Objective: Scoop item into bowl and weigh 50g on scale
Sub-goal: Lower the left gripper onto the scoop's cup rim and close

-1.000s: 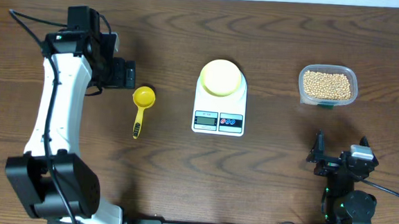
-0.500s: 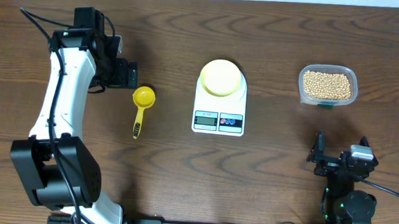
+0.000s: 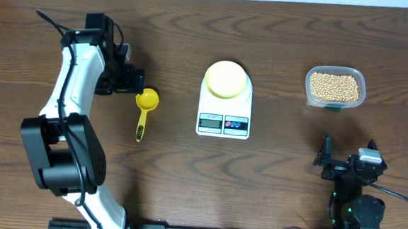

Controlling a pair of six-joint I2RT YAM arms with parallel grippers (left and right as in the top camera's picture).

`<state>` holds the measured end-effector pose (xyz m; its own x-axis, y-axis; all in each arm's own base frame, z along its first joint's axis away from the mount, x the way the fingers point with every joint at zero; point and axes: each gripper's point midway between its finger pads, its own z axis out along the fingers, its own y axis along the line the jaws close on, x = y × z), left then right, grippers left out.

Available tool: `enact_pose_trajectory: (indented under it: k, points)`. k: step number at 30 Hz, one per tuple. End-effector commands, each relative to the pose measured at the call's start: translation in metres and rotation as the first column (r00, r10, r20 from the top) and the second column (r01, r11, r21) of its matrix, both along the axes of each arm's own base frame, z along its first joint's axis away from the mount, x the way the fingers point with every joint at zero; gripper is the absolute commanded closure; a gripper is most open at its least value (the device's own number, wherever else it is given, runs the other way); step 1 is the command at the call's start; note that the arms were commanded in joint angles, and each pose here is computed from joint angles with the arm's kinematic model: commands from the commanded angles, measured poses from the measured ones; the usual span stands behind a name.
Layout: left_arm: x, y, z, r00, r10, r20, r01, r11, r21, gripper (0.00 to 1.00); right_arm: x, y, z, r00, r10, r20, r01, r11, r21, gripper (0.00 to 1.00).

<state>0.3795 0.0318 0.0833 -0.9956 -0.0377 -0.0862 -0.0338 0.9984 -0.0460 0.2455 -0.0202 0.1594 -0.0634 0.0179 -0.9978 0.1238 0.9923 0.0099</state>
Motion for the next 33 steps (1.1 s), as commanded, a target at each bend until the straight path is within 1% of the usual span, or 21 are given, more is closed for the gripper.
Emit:
enact_pose_trajectory:
  k: [1, 10, 21, 33]
  points:
    - [0.004, -0.001, -0.008, 1.0, -0.015, -0.015, 0.015, 1.0, -0.014, 0.02, -0.001, -0.001, 0.001, 1.0, -0.008, 0.006, 0.008, 1.0, 0.013, 0.01]
    - [0.007, 0.0, -0.036, 0.998, -0.015, -0.065, 0.014, 1.0, -0.02, 0.02, -0.001, -0.001, 0.001, 1.0, -0.008, 0.006, 0.008, 1.0, 0.013, 0.01]
    - [0.014, 0.001, -0.045, 0.999, -0.016, -0.032, 0.016, 1.0, -0.016, 0.02, -0.001, -0.001, 0.001, 1.0, -0.008, 0.006, 0.008, 1.0, 0.013, 0.01]
    - [0.016, -0.007, -0.046, 0.983, -0.181, -0.017, 0.181, 0.983, -0.01, 0.03, -0.001, -0.001, 0.001, 1.0, -0.008, 0.006, 0.008, 1.0, 0.013, 0.01]
